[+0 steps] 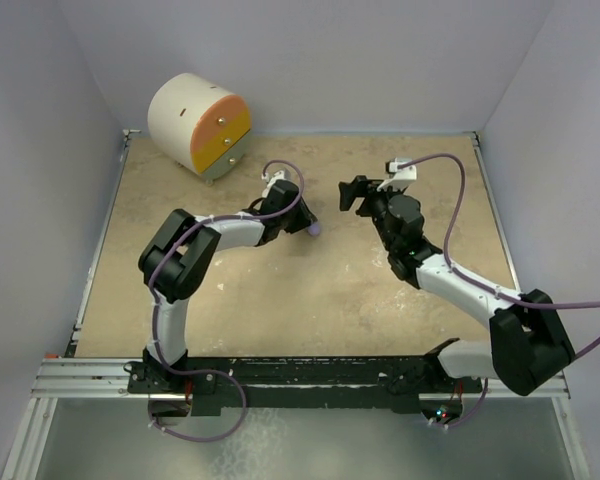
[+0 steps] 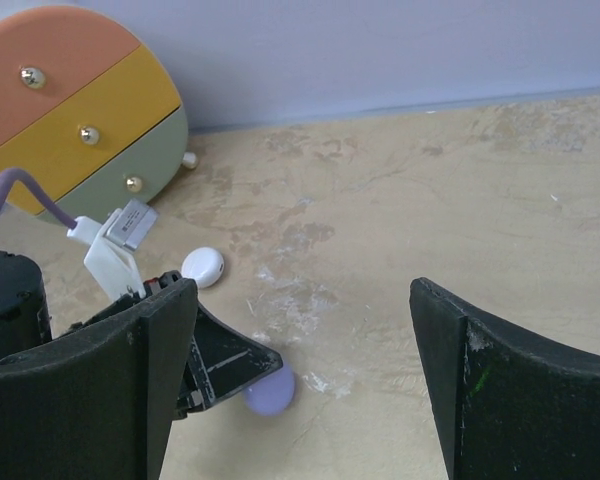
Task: Insert the wireless bluetooth earbuds into the charging case
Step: Place the charging case at the center of the board, then reset both arms
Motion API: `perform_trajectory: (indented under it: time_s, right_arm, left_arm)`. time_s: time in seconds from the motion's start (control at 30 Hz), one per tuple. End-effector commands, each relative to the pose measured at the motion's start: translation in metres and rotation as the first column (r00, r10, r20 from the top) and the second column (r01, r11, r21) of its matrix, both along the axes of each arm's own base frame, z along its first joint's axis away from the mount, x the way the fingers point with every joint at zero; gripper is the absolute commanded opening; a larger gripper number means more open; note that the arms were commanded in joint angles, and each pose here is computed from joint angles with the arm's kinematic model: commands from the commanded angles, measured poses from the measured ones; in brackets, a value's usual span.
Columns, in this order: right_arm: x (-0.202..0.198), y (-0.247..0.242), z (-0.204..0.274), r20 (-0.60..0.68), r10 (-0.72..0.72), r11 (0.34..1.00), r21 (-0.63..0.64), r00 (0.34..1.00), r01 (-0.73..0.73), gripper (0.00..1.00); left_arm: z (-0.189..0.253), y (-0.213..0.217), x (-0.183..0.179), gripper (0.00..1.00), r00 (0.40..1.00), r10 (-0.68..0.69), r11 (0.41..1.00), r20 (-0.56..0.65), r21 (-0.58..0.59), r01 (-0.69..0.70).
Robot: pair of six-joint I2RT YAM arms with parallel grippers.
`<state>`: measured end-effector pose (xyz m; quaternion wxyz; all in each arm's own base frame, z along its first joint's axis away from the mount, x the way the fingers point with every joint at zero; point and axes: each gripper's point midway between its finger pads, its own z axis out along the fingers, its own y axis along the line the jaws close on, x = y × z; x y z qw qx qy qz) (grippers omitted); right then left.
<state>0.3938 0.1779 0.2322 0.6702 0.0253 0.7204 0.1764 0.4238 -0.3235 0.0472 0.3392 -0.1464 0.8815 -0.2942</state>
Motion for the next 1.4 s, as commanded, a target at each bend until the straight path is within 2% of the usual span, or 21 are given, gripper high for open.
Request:
perform_trajectory:
  time_s: [0.0,0.17,0.33,0.4,0.57,0.63,0.7,0.8,1.03,1.23,1.37]
  right_arm:
    - [0.001,-0.003,0.016,0.035,0.010,0.998,0.060,0.999,-0.012,0.88]
    - [0.005,-0.003,0.013,0.027,0.026,0.997,0.070,0.999,-0.027,0.89]
    - [0.009,-0.003,0.009,0.018,0.031,0.997,0.076,0.999,-0.032,0.89]
    - [0.010,-0.004,0.007,0.010,0.028,0.996,0.083,1.000,-0.029,0.89]
    - [0.015,-0.013,0.003,-0.005,0.004,0.995,0.101,1.000,-0.003,0.95]
    - [0.017,-0.018,0.001,-0.009,-0.010,0.994,0.105,1.000,0.010,1.00]
    - [0.019,-0.025,0.001,-0.011,-0.024,0.993,0.111,1.000,0.025,1.00]
    - [0.022,-0.038,0.000,-0.018,-0.053,0.990,0.127,0.998,0.055,1.00]
    - [0.030,-0.079,-0.009,-0.056,-0.123,0.972,0.196,0.991,0.132,1.00]
    - [0.034,-0.097,-0.016,-0.074,-0.130,0.968,0.204,0.989,0.143,1.00]
    - [0.034,-0.100,-0.014,-0.066,-0.135,0.969,0.201,0.989,0.146,1.00]
  left_arm:
    - [0.022,-0.012,0.007,0.29,0.998,-0.034,0.999,0.055,-0.021,0.035]
    - [0.028,-0.008,0.006,0.43,0.998,-0.032,0.999,0.054,-0.007,0.032]
    - [0.036,-0.002,0.005,0.49,0.998,-0.018,1.000,0.062,0.007,0.018]
    - [0.043,0.007,0.005,0.55,0.997,0.007,1.000,0.075,0.026,-0.009]
    - [0.063,0.060,0.006,0.57,0.985,0.142,0.985,0.101,0.088,-0.151]
    - [0.077,0.089,0.006,0.57,0.969,0.216,0.972,0.116,0.070,-0.225]
    - [0.086,0.120,0.004,0.57,0.950,0.289,0.955,0.117,0.032,-0.294]
    - [0.098,0.167,-0.004,0.58,0.913,0.388,0.921,0.124,-0.013,-0.389]
    - [0.109,0.252,-0.041,0.64,0.807,0.567,0.815,0.166,0.027,-0.578]
    - [0.106,0.286,-0.059,0.66,0.767,0.617,0.775,0.173,0.034,-0.631]
    - [0.103,0.285,-0.060,0.67,0.774,0.611,0.783,0.167,0.017,-0.621]
